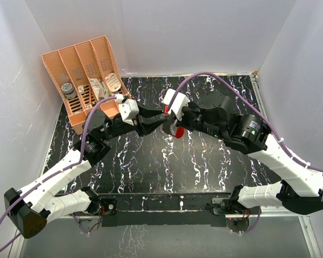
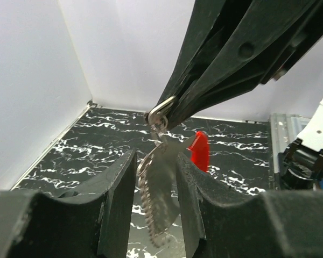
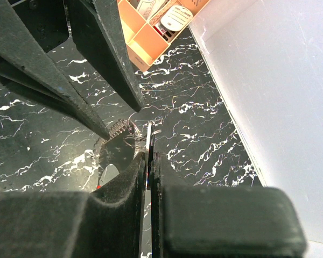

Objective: Remove the keys from the keyring

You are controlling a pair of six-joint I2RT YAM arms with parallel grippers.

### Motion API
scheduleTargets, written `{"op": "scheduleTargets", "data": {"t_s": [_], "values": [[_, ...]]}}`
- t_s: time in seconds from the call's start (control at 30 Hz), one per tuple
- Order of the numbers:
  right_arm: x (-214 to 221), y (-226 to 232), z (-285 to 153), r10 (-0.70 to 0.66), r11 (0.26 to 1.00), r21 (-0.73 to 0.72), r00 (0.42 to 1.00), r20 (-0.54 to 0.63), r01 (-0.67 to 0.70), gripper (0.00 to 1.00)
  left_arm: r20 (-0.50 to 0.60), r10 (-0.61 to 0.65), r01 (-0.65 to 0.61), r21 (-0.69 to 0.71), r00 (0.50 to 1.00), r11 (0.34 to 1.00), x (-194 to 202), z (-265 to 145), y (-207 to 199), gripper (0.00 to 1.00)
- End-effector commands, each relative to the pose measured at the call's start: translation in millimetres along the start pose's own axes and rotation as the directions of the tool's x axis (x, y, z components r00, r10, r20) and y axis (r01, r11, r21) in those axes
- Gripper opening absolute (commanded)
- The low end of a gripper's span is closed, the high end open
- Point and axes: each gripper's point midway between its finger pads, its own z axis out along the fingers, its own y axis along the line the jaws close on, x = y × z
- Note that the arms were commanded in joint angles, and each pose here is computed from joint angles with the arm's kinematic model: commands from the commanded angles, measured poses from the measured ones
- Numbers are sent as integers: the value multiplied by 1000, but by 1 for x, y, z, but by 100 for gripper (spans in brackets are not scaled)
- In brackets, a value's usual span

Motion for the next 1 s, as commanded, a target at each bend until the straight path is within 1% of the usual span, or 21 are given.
{"op": "scheduleTargets", "data": {"t_s": [0.0,0.1,0.2,0.37,0.63,0.77,0.9,0.97], "values": [[-25,-12,-4,15,999,51,994,106,-20,0,120,17,-23,49,993,999,-37,-8,-14,33],[-25,-13,-3,15,998,55,994,110,-21,0,116,5,-11,54,993,998,-37,-7,-14,32],[-26,-13,-3,18,998,57,993,114,-25,0,99,-6,1,46,995,999,-30,-3,-11,28],[-28,-12,-3,24,998,54,992,123,-30,0,92,-15,15,1,996,1000,-20,-1,-2,23],[-29,-10,-3,32,998,41,991,130,-38,0,98,0,6,-60,995,998,-17,-1,9,22],[-29,-9,-1,31,999,35,991,131,-36,0,121,14,-5,-80,993,997,-23,-1,13,22],[-29,-7,0,33,999,29,991,132,-37,0,137,25,-13,-87,990,996,-27,1,15,22],[-30,-7,1,34,999,28,990,133,-38,0,127,24,-14,-84,992,996,-24,3,16,22]]}}
